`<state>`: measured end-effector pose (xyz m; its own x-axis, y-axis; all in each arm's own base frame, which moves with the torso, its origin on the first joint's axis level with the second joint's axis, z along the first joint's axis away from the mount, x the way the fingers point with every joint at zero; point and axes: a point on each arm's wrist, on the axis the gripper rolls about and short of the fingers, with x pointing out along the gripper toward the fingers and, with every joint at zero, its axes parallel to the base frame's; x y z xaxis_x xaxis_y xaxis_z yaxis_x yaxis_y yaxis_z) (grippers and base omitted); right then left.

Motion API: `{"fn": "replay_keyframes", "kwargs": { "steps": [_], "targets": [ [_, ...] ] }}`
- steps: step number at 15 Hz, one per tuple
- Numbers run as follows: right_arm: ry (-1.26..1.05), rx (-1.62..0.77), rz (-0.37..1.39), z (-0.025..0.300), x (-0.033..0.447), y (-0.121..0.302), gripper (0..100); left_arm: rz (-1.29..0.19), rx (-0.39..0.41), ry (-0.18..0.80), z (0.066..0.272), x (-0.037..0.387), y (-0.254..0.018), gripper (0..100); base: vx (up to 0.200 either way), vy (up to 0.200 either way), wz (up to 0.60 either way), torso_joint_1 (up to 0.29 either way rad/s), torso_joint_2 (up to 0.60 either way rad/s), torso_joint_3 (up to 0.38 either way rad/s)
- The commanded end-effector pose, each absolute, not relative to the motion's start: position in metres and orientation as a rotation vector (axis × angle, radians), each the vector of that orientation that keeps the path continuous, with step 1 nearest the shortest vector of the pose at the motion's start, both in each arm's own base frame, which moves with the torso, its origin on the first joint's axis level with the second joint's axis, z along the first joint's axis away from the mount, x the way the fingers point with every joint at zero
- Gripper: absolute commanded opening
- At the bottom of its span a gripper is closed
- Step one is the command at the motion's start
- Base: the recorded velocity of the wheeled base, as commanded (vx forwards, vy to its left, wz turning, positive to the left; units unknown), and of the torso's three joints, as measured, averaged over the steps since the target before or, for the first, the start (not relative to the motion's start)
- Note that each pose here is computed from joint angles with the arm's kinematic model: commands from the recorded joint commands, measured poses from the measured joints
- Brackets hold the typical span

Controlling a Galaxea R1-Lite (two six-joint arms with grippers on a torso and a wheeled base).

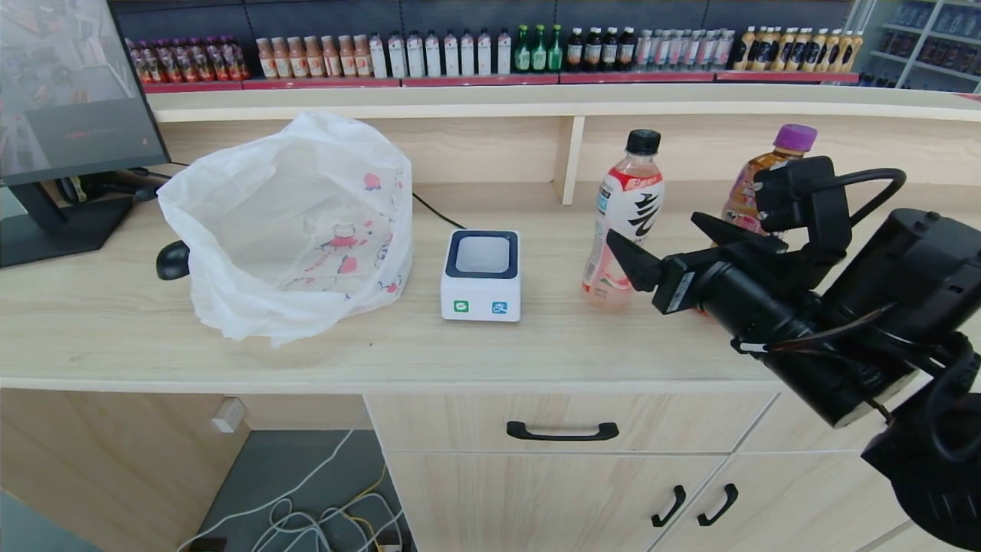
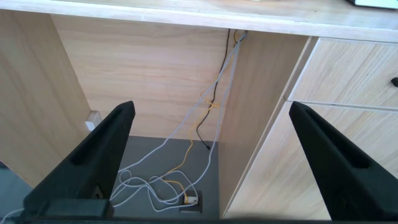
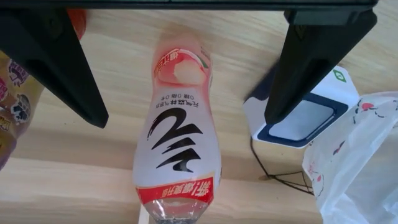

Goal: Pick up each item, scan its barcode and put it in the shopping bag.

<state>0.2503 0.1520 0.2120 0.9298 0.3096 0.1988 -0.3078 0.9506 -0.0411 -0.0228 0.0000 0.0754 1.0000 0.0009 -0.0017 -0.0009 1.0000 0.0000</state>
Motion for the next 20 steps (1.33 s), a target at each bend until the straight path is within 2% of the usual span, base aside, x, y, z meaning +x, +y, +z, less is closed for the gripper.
{"fn": "replay_keyframes", "kwargs": {
  "steps": [1, 9, 20],
  "targets": [
    [-0.188, -0.002, 0.306, 0.207, 0.259, 0.156, 100, 0.002, 0.000, 0.002, 0.075, -0.023, 0.000, 100, 0.000, 0.000, 0.00, 0.000, 0.00, 0.000],
    [-0.156, -0.018, 0.280, 0.194, 0.278, 0.158, 100, 0.002, 0.000, 0.002, 0.075, -0.023, 0.000, 100, 0.000, 0.000, 0.00, 0.000, 0.00, 0.000],
    [-0.175, -0.010, 0.240, 0.193, 0.307, 0.162, 100, 0.002, 0.000, 0.002, 0.075, -0.023, 0.000, 100, 0.000, 0.000, 0.00, 0.000, 0.00, 0.000]
  ]
}}
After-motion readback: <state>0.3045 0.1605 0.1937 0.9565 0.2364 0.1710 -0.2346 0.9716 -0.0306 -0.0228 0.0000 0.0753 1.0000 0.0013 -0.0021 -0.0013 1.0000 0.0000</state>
